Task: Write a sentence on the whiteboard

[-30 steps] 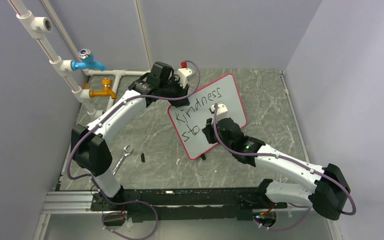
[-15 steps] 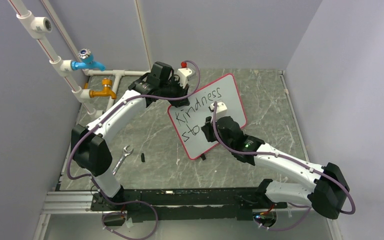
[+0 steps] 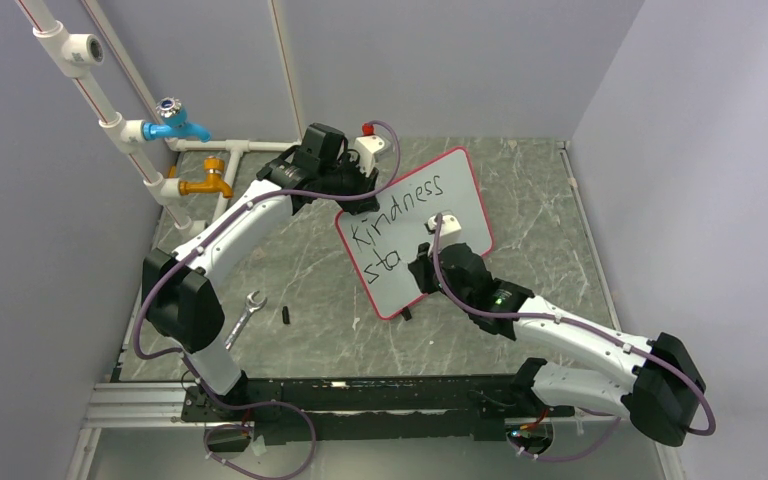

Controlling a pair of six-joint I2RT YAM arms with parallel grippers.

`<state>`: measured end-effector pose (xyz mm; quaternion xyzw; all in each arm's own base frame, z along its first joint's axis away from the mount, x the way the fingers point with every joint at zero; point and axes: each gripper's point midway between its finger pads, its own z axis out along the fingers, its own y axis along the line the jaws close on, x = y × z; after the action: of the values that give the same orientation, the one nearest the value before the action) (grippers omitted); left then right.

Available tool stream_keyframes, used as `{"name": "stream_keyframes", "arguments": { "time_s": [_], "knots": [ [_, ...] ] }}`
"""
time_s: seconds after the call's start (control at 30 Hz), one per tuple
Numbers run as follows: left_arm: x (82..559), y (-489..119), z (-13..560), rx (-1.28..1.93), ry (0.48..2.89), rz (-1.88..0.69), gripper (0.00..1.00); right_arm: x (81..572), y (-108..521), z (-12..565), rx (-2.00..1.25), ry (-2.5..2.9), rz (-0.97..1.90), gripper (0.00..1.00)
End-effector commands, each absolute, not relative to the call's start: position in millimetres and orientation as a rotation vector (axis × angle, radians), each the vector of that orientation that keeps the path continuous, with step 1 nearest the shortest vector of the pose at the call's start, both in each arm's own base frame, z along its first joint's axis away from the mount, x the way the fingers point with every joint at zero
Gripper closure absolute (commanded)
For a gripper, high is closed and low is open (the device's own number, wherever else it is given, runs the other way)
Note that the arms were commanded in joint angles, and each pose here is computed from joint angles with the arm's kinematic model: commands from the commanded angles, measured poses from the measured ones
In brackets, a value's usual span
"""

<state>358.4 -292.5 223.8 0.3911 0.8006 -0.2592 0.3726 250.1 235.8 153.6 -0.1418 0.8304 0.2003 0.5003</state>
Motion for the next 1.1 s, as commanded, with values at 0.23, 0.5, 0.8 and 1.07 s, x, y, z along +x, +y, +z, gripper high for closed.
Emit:
{"name": "stream_keyframes", "arguments": {
  "time_s": [0.23,0.5,0.8,1.07],
  "knots": [
    [342.6,-254.3,167.0,1.16,2.239,-0.417,1.0,266.3,220.2,185.6,-0.306,1.948,0.374,1.0],
    [342.7,-254.4,167.1,1.16,2.238,-0.419,1.0,273.3,235.9,205.5,-0.321,1.893,0.437,1.0],
    [342.1,-254.6,167.3,1.161,2.237,-0.421,1.0,282.9,244.4,202.3,-0.323,1.904,0.453,1.0],
    [342.3,-254.3,168.4,1.161,2.234,-0.42,1.0,281.3,242.2,186.9,-0.317,1.929,0.454,1.0]
  ]
}}
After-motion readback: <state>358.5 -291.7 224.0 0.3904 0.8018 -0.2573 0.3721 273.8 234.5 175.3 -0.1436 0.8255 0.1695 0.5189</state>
